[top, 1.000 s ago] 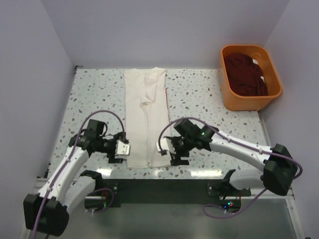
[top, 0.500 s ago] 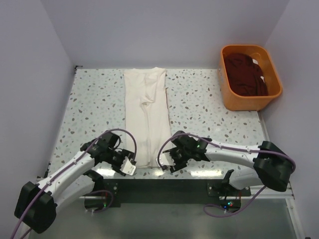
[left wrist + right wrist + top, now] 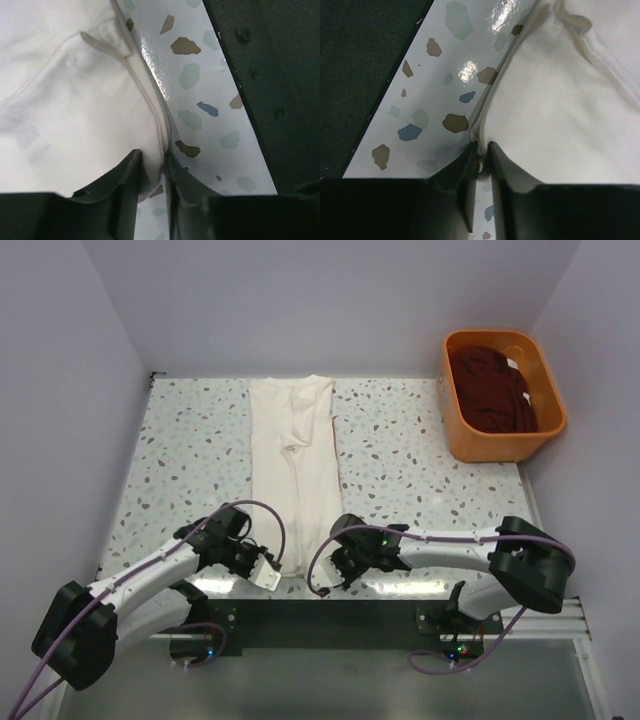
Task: Fold and stack the t-shirts
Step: Fold the tshirt
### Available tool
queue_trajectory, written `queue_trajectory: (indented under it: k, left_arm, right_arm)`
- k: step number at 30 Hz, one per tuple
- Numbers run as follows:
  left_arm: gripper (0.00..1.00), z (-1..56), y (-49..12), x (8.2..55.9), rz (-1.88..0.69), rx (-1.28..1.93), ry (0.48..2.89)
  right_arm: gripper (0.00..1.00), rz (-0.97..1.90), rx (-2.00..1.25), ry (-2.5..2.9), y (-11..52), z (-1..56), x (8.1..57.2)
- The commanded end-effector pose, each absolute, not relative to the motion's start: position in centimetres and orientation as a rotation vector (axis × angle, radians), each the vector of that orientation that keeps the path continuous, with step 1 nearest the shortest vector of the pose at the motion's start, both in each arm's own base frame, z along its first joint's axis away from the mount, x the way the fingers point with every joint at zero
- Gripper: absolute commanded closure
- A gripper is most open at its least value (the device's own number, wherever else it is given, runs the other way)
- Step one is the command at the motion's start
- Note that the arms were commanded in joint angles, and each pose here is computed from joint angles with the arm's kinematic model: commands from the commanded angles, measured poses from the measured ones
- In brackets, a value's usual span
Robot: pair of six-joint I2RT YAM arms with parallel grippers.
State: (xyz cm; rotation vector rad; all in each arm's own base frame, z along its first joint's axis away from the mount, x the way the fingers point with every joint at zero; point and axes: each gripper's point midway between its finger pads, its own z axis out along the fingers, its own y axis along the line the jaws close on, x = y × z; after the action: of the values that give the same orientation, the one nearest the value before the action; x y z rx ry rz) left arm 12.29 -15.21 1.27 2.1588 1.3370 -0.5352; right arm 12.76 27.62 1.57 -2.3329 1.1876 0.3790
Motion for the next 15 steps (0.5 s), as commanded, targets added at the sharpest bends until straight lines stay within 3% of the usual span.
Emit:
queue_trajectory:
  k: [1, 3, 4, 5, 10, 15]
  left_arm:
    - [0.73, 0.1, -14.2, 12.8, -0.45, 2.207, 1.344]
    - [0.85, 0.6, -14.6, 13.0, -0.452, 2.194, 1.333]
    - [0.88, 1.2, -14.9, 12.8, -0.475, 2.184, 1.322]
    - [1.0, 1.8, -15.2, 12.9, -0.479, 2.169, 1.302]
    - [1.0, 5.0, -15.7, 10.2, -0.603, 2.173, 1.223]
    - [1.0, 8.7, -16.7, 12.1, -0.561, 2.04, 1.312]
  right_arm:
    - [0.86, 0.301, -2.375, 1.199, 27.1, 0.4, 13.4]
    - [1.0, 0.307, -2.347, 1.212, 27.1, 0.9, 13.4]
    - [1.0, 0.322, -2.332, 1.213, 27.1, 1.1, 13.2]
    - [1.0, 0.333, -2.321, 1.215, 27.1, 1.4, 13.0]
    - [1.0, 0.451, -2.221, 1.204, 27.5, 5.8, 10.7]
    - [1.0, 0.509, -2.105, 1.248, 28.0, 9.4, 10.7]
